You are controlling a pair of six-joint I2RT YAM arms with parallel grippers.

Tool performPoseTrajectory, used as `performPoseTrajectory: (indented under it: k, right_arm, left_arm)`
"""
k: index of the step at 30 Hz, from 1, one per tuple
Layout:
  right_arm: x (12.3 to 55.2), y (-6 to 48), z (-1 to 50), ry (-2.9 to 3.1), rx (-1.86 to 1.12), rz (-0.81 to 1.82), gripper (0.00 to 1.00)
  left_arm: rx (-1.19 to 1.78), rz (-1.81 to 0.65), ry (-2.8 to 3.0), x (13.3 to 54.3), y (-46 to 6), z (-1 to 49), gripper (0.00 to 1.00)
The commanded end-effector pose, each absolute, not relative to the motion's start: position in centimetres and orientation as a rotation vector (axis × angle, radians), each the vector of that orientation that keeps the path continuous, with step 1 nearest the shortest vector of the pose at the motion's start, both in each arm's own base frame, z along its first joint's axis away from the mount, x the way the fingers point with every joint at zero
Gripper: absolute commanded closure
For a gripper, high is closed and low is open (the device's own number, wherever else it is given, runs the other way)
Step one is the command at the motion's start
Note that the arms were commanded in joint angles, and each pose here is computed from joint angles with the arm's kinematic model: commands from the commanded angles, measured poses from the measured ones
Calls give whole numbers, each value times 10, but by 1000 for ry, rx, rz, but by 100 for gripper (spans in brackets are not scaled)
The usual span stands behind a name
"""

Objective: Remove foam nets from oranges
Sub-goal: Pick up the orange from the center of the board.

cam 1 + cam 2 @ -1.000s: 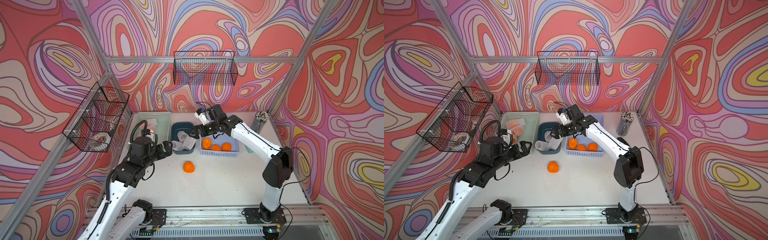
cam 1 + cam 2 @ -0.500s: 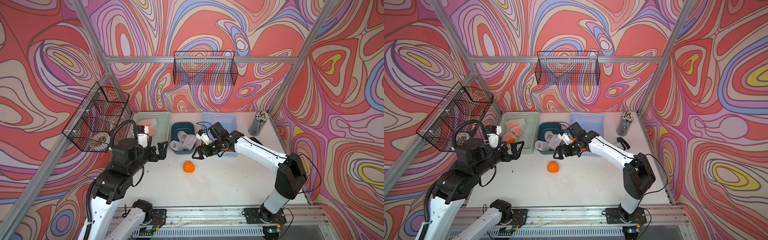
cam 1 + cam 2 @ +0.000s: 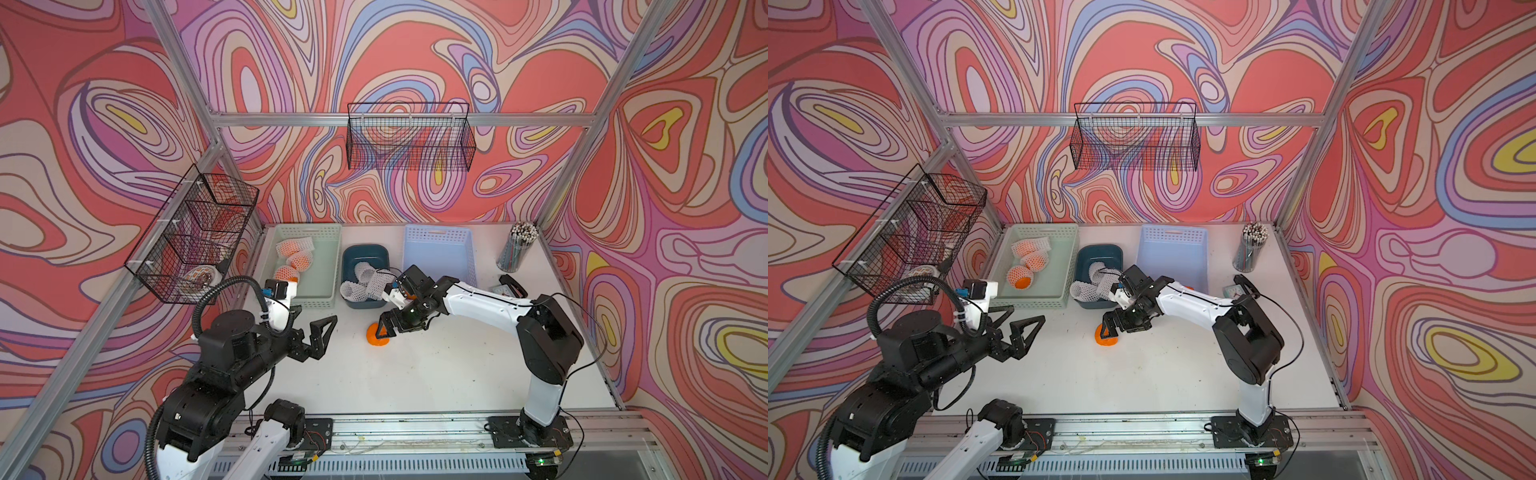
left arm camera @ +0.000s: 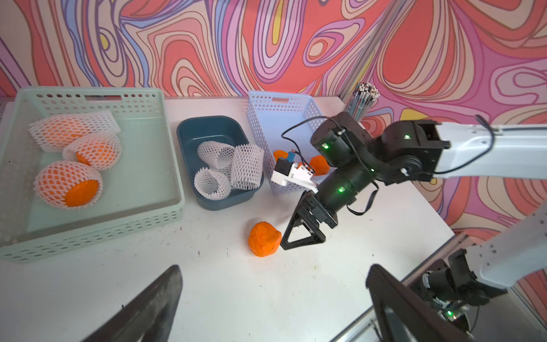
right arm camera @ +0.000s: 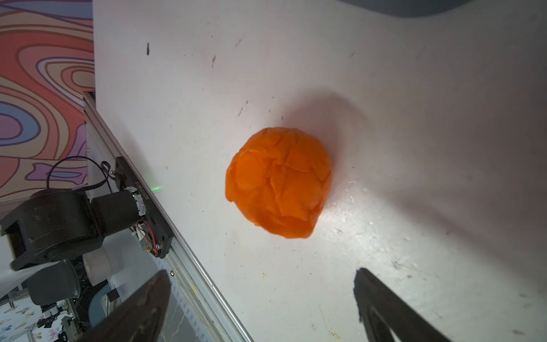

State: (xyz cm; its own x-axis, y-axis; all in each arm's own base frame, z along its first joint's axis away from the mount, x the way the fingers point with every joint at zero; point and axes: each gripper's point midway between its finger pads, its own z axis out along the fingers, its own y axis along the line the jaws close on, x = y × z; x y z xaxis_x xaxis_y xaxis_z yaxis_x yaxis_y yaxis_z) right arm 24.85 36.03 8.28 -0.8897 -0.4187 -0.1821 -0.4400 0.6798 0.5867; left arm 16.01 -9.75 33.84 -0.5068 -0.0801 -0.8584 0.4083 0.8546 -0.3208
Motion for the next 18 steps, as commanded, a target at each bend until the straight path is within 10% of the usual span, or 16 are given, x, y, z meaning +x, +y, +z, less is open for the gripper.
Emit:
performPoseTrajectory:
  k: [1, 18]
  right_arm:
    - [254, 372, 81, 2849, -698, 1030, 2]
    - [261, 385, 55, 2909, -670, 965, 2]
  left_arm:
    - [270, -694, 2126, 137, -104, 318, 0]
    - [175, -759, 2191, 102, -96, 306, 0]
